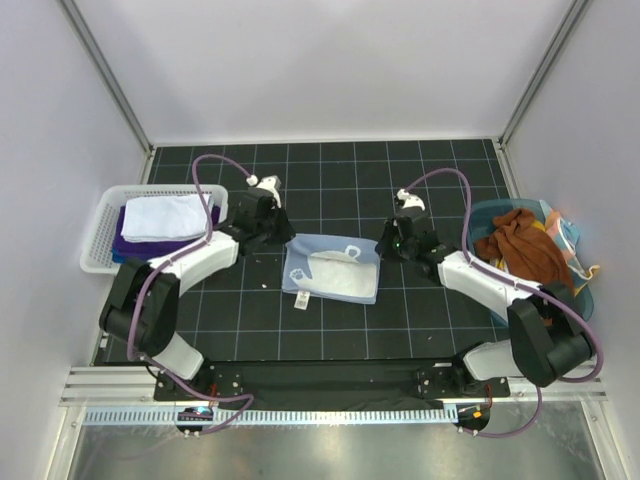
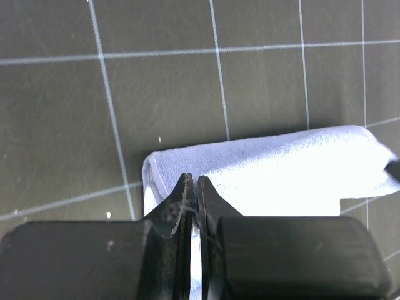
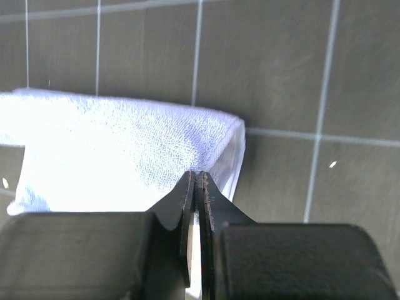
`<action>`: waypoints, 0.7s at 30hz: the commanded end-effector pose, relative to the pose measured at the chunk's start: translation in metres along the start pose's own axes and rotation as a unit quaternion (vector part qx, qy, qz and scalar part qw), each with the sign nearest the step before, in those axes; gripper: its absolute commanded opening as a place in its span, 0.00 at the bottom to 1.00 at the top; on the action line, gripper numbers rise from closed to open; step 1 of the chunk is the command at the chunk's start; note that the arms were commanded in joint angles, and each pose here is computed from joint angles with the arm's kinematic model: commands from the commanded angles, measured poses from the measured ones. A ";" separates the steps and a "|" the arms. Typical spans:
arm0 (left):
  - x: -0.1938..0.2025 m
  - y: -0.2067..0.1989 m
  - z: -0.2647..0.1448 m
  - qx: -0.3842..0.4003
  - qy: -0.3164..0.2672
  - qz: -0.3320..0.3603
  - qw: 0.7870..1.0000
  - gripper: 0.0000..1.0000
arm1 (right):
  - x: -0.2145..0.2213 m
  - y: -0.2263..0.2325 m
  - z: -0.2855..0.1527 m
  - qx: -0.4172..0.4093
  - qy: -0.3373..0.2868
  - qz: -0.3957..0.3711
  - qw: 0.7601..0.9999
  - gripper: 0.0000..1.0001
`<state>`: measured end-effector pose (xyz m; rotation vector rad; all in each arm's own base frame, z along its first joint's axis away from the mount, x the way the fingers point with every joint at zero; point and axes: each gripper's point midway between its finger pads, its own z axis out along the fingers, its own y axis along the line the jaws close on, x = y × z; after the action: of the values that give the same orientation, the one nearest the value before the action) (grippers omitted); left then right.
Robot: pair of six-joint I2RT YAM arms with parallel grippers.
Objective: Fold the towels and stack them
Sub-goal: Fold the towel
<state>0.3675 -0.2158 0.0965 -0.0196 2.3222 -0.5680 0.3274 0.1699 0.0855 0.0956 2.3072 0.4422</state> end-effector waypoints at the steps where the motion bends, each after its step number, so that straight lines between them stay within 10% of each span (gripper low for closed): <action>1: -0.017 -0.008 -0.019 0.024 -0.039 -0.005 0.999 0.00 | 0.003 0.006 -0.011 0.003 -0.021 -0.003 1.000 0.02; 21: 0.043 0.012 -0.046 0.031 -0.003 -0.020 0.999 0.00 | 0.037 0.011 -0.034 0.018 -0.021 -0.003 1.000 0.02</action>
<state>0.3026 -0.1943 0.0772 -0.0281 2.3658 -0.6282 0.2764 0.1861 0.0813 0.0645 2.3021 0.4267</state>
